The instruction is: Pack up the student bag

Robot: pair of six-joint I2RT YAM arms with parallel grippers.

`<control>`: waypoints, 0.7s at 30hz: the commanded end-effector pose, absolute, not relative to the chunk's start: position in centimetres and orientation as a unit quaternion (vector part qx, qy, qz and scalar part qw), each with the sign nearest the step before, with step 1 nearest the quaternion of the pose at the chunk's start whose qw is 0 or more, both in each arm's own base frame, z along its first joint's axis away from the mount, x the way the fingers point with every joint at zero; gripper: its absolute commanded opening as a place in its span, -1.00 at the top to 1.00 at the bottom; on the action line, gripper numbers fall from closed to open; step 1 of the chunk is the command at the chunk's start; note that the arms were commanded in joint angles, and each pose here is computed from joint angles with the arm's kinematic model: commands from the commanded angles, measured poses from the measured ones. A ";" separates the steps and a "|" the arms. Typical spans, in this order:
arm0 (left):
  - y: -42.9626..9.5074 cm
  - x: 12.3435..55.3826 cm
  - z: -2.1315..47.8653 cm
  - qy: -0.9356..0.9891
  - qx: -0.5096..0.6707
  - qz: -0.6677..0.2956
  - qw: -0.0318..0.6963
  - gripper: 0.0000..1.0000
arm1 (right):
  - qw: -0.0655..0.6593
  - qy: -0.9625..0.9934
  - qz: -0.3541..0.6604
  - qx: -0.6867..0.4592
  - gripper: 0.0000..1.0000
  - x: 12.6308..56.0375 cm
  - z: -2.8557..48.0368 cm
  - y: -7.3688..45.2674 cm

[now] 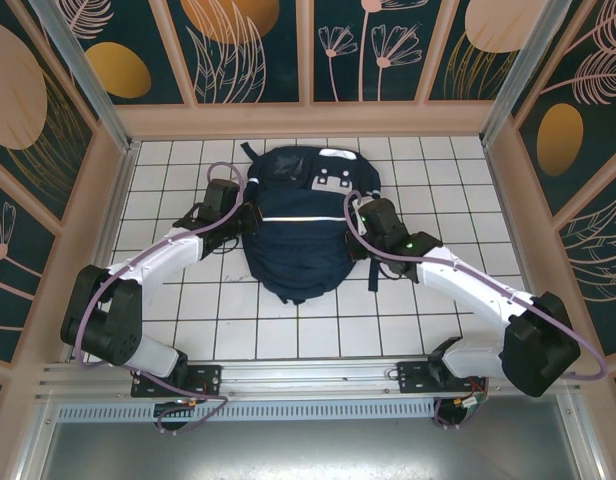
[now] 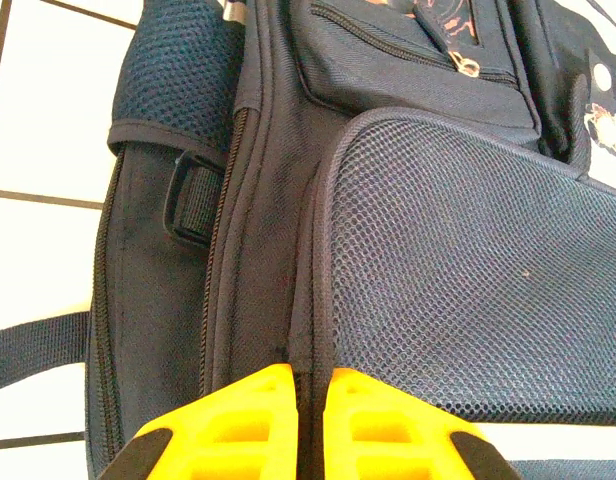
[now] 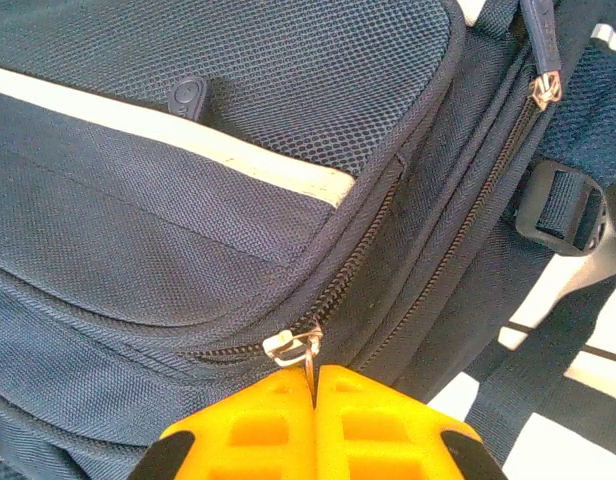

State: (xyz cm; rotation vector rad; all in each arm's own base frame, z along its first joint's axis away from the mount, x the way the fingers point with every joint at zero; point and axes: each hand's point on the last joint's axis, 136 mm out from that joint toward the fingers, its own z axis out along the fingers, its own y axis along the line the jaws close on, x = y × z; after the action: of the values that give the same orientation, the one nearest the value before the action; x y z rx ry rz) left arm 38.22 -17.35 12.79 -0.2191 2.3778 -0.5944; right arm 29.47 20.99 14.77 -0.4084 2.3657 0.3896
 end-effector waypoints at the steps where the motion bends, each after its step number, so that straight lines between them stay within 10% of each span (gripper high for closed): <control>1: -13.5 39.8 13.6 0.907 -0.078 -0.144 0.387 1.00 | 0.365 0.910 0.129 -0.152 1.00 31.7 15.8 18.9; 21: -14.6 38.9 13.4 0.911 -0.001 -0.152 0.384 1.00 | 0.344 0.891 0.045 -0.294 1.00 37.6 16.2 17.2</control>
State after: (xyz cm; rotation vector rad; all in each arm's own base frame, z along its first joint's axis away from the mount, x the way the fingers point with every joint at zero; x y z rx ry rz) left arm 38.56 -17.61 13.26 0.0170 2.3381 -0.5199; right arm 34.74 19.74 14.51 -0.7861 2.3601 0.2757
